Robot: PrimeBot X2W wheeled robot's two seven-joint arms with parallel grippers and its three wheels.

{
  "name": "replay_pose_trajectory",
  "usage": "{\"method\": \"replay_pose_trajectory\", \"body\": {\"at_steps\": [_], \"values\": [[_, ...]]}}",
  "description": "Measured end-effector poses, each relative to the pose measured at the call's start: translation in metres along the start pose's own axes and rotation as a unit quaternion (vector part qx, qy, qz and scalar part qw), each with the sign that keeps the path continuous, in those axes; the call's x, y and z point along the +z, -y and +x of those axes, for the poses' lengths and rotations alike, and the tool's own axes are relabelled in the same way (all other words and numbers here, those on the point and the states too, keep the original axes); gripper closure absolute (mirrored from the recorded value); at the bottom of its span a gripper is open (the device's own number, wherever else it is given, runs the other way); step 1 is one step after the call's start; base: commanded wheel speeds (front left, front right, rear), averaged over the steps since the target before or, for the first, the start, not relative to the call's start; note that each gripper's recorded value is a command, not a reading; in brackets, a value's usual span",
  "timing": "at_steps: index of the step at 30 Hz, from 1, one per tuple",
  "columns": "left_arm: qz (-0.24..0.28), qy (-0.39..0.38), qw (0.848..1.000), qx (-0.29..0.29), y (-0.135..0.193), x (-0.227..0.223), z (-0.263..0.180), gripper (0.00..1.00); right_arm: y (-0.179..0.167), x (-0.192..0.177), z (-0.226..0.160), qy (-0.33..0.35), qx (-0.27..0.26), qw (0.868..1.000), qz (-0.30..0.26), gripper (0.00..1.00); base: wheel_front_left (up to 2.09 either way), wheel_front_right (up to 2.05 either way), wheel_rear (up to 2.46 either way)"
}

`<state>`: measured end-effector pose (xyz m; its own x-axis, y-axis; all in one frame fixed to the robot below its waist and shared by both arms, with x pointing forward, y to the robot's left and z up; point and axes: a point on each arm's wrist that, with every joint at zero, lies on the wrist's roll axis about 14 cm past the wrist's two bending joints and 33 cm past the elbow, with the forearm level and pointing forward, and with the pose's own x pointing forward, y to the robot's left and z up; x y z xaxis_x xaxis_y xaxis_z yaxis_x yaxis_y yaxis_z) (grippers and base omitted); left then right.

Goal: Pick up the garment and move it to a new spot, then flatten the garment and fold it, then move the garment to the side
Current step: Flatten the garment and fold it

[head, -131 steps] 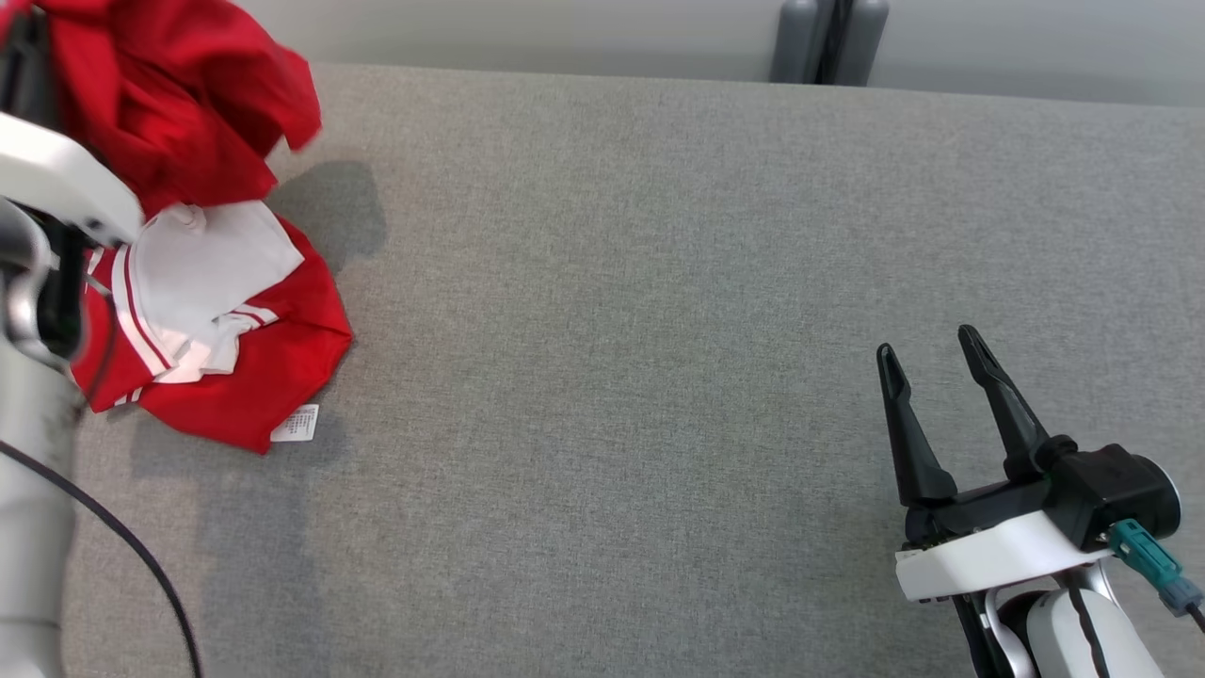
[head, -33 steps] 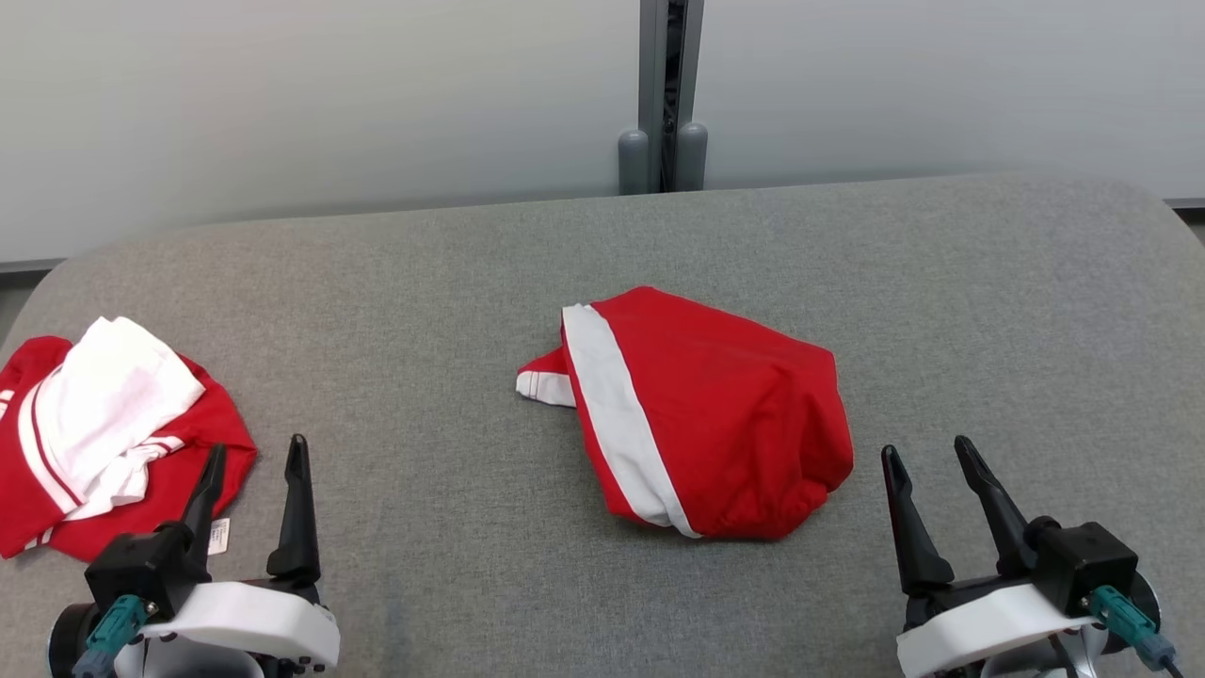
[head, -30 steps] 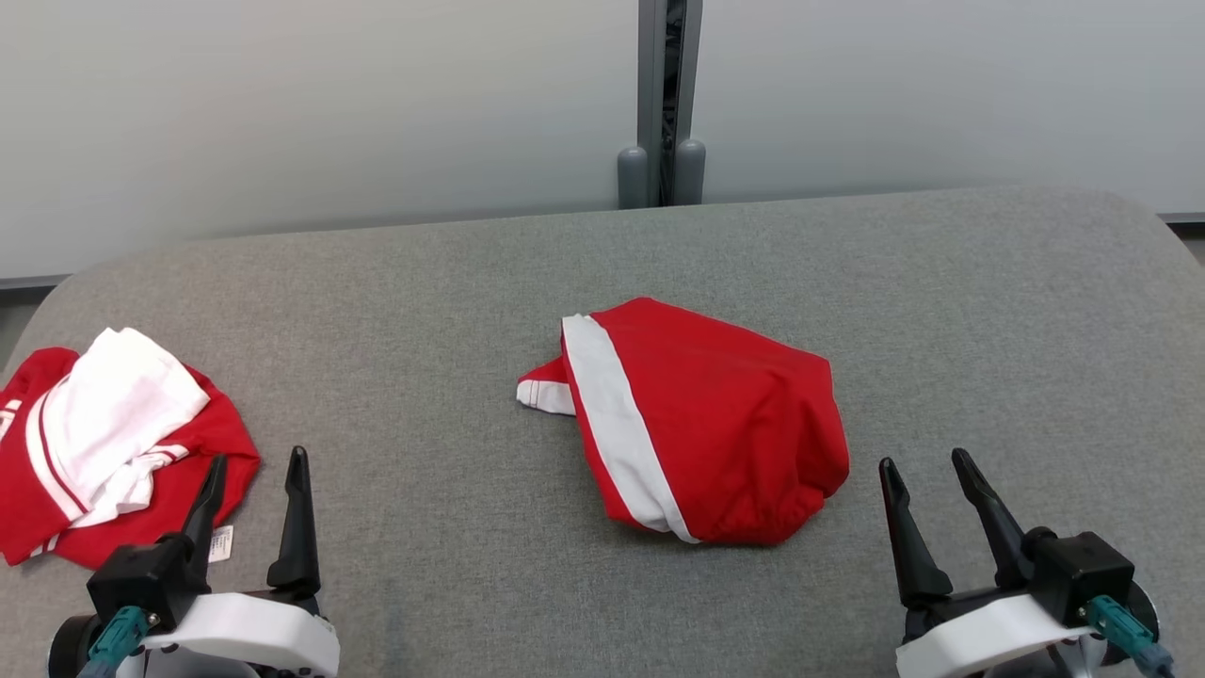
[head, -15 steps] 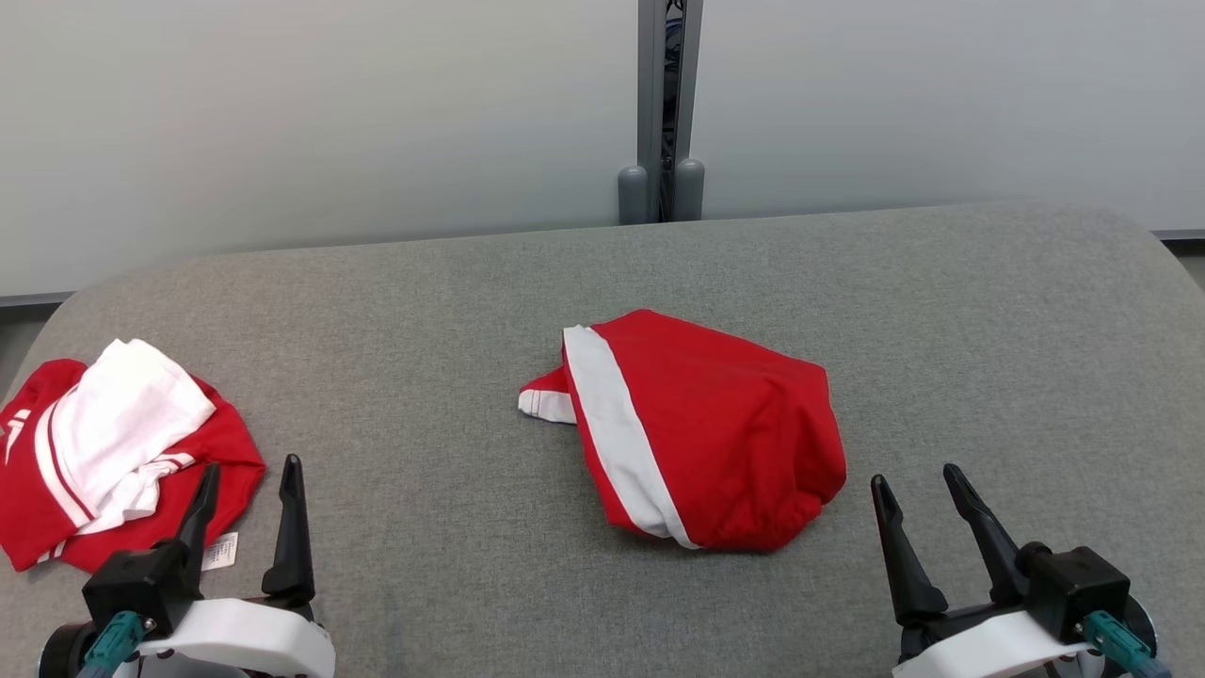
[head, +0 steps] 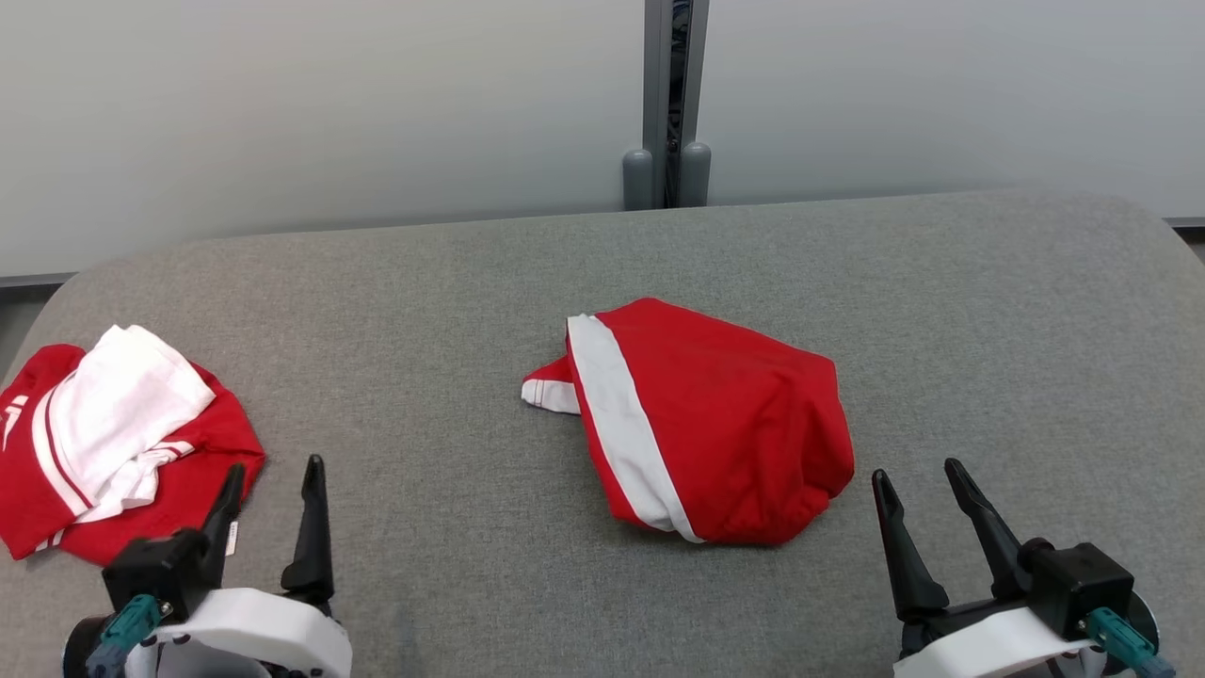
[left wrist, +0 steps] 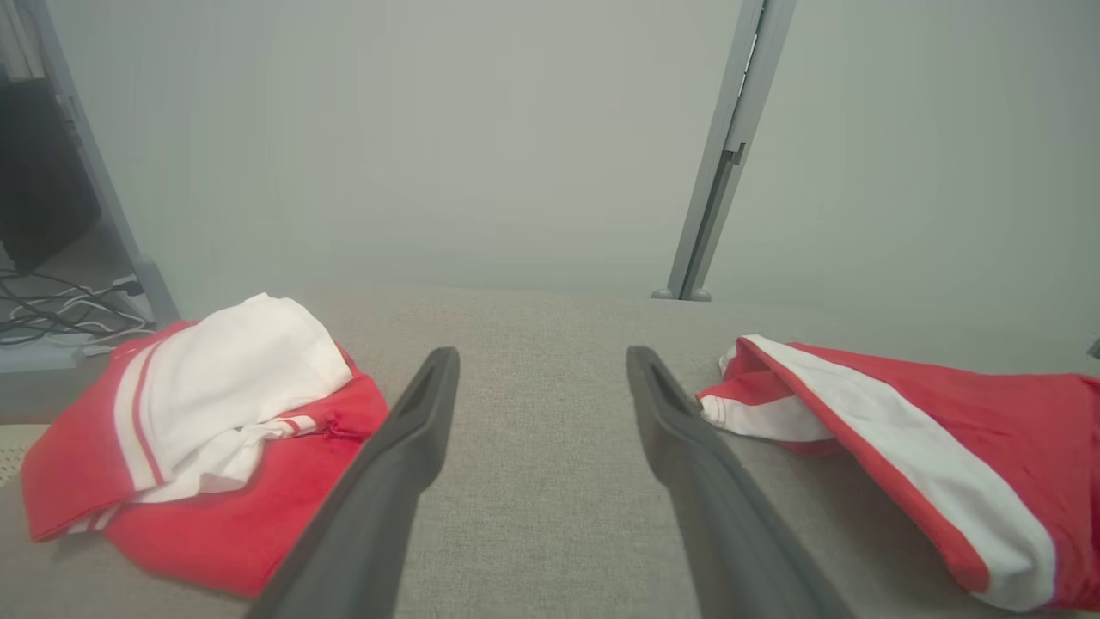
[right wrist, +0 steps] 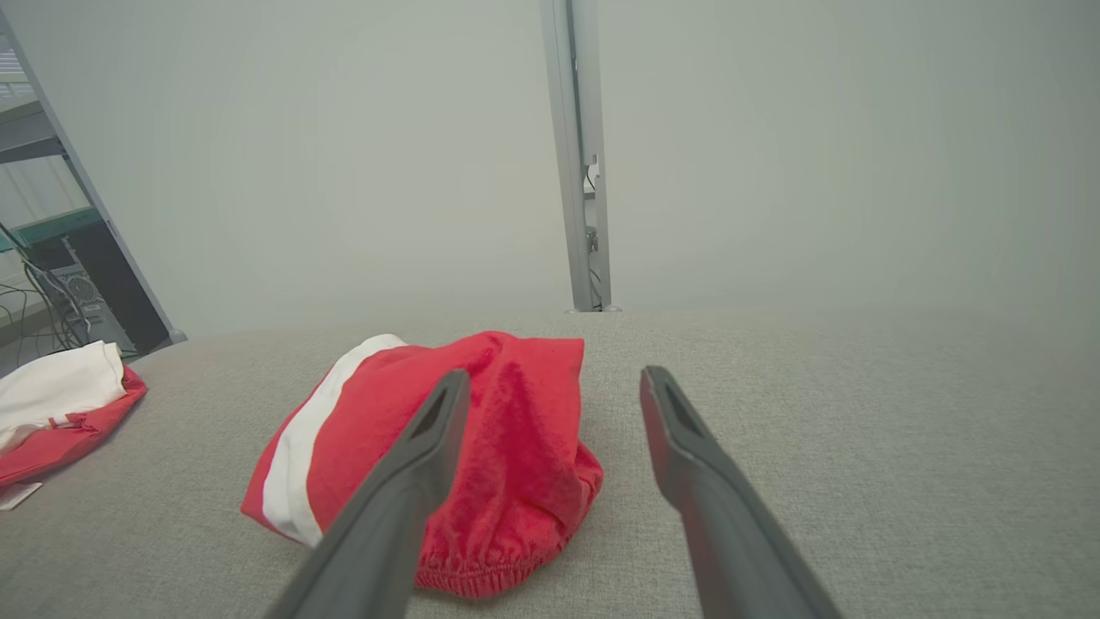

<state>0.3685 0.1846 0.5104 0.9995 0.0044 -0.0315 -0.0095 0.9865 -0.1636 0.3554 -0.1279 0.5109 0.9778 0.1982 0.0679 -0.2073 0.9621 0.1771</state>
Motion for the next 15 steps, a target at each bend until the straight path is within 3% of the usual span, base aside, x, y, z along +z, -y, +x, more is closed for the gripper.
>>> {"method": "replay_pose_trajectory", "body": {"at_steps": [8,15], "values": [[-0.035,-0.057,0.99,-0.125,0.066,0.0,0.04,0.0,-0.001,-0.002,0.016,-0.002,0.006,1.0,0.0,0.0,0.0,0.0,0.0],[-0.024,-0.14,0.962,-0.232,0.134,-0.023,0.088,0.0,0.016,-0.01,0.025,-0.009,-0.014,1.0,0.0,0.0,0.0,0.0,0.0]]}}
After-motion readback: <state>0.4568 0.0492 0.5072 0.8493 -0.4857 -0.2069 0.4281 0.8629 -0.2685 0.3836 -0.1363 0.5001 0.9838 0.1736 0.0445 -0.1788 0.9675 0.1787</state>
